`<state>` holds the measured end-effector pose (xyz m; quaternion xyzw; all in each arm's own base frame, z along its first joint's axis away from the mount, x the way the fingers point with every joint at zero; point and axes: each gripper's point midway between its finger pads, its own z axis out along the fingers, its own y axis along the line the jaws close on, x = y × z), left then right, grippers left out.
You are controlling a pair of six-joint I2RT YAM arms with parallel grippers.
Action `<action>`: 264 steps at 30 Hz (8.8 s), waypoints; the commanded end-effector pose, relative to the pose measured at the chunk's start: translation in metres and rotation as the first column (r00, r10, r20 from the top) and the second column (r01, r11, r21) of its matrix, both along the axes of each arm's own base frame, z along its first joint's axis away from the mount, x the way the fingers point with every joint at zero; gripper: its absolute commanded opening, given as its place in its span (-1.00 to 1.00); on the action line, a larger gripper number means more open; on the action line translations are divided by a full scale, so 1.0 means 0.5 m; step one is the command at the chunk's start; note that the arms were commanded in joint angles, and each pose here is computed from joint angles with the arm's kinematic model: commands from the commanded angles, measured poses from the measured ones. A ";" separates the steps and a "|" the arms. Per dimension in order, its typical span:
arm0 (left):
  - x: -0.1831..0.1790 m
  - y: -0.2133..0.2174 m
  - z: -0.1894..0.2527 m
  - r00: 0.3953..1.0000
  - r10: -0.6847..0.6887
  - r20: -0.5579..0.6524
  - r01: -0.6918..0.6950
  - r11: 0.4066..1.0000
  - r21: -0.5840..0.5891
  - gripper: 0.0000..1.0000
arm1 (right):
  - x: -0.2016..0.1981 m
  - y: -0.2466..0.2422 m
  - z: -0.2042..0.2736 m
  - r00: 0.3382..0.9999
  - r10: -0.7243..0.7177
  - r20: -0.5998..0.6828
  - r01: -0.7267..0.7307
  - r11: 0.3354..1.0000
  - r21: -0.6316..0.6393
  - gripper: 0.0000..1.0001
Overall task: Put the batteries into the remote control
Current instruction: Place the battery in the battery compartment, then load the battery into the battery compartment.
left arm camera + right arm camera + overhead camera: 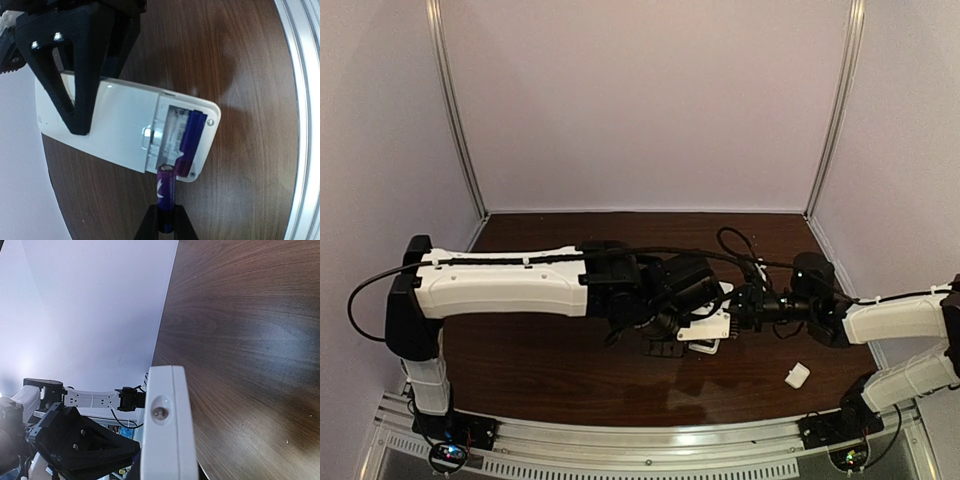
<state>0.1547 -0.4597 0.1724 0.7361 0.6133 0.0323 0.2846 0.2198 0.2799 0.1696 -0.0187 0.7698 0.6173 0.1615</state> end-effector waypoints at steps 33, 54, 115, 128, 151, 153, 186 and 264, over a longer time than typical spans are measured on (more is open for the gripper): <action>-0.013 -0.024 -0.043 0.998 -0.041 0.038 0.038 0.997 0.063 -0.80 | -0.001 0.045 0.019 1.000 0.009 0.022 -0.010 0.998 0.061 -1.00; -0.006 0.000 0.149 0.999 0.040 -0.016 -0.043 0.957 -0.288 0.26 | 0.003 0.030 0.053 0.996 -0.008 0.087 -0.001 0.995 0.102 -1.00; 0.135 0.107 0.170 0.776 0.520 -0.356 -0.624 0.554 -0.551 0.83 | 0.022 0.000 0.129 0.989 -0.116 0.091 0.094 0.973 0.212 -1.00; 0.105 0.050 0.130 0.812 0.509 -0.284 -0.578 0.637 -0.511 -0.10 | 0.018 0.003 0.128 0.991 -0.105 0.084 0.085 0.974 0.210 -1.00; 0.072 -0.010 0.108 0.871 0.433 -0.232 -0.490 0.724 -0.486 -0.73 | 0.020 0.003 0.113 0.992 -0.110 0.059 0.096 0.976 0.195 -1.00; 0.069 -0.013 0.106 0.874 0.429 -0.228 -0.484 0.729 -0.484 -0.77 | 0.020 0.003 0.114 0.992 -0.110 0.059 0.097 0.976 0.198 -1.00; 0.061 -0.025 0.063 0.877 0.471 -0.099 -0.468 0.787 -0.402 -0.92 | 0.011 0.000 0.122 0.994 -0.101 0.035 0.089 0.964 0.250 -1.00; -0.054 -0.004 0.232 0.421 -0.459 -0.782 -0.502 0.601 -0.623 -0.20 | -0.094 0.022 0.313 0.913 0.101 0.395 -0.259 0.892 0.371 -1.00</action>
